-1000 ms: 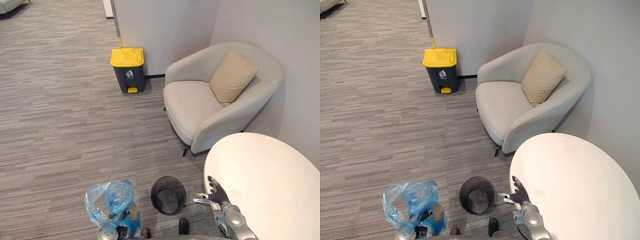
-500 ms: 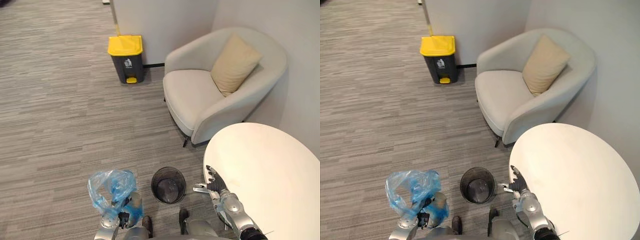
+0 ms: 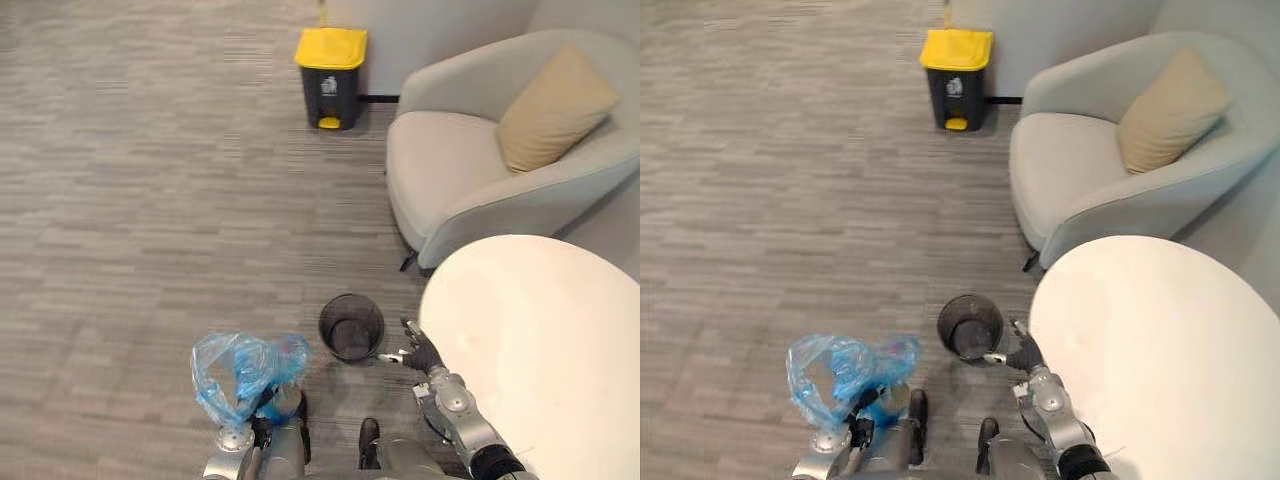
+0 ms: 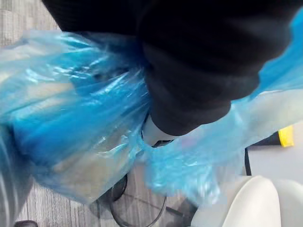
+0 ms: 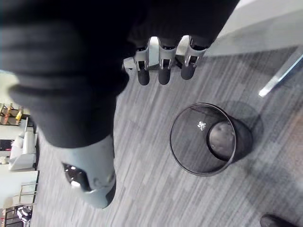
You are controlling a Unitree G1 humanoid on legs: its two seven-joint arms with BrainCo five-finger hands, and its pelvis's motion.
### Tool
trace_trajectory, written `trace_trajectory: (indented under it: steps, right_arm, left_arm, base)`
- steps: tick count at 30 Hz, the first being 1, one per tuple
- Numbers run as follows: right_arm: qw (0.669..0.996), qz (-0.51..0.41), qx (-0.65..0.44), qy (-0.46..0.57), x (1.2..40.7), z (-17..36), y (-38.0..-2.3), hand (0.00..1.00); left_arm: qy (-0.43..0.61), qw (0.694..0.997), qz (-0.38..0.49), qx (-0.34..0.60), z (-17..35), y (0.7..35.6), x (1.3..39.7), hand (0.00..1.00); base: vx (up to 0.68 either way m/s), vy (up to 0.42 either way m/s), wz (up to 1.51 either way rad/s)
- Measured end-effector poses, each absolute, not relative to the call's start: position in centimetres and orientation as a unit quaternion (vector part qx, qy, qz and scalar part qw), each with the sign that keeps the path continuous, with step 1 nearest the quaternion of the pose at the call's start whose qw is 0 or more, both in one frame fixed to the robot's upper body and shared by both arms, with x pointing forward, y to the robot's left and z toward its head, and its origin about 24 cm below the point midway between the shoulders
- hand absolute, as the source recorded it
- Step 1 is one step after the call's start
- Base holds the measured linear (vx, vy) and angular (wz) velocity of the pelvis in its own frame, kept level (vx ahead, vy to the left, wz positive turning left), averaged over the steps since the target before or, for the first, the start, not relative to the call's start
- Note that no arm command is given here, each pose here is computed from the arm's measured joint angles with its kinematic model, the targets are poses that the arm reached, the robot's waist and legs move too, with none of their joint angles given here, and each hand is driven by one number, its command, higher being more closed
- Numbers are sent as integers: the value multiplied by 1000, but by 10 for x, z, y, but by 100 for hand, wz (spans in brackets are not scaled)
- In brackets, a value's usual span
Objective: Gather rubbish on tea table into small bin, then transfer packed bag to large trash can.
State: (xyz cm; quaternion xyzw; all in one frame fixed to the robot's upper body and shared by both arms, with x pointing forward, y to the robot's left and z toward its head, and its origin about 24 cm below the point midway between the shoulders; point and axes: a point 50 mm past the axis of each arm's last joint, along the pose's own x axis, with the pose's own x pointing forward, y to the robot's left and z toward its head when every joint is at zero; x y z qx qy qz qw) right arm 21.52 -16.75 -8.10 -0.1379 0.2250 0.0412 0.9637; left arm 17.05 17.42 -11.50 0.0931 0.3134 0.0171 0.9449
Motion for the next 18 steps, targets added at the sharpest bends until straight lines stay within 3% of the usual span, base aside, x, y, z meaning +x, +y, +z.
trace_trajectory:
  steps: [9, 18]
  right_arm:
    - [957, 8, -104, 272, 185, -99, -171, 0]
    - [952, -1, -92, 293, 185, -106, -169, 0]
  left_arm:
    - [316, 941, -9, 120, -116, 175, 169, 100]
    - [341, 929, -6, 140, -122, 187, 156, 100]
  base:
    - [-48, 193, 51]
    - [136, 55, 21]
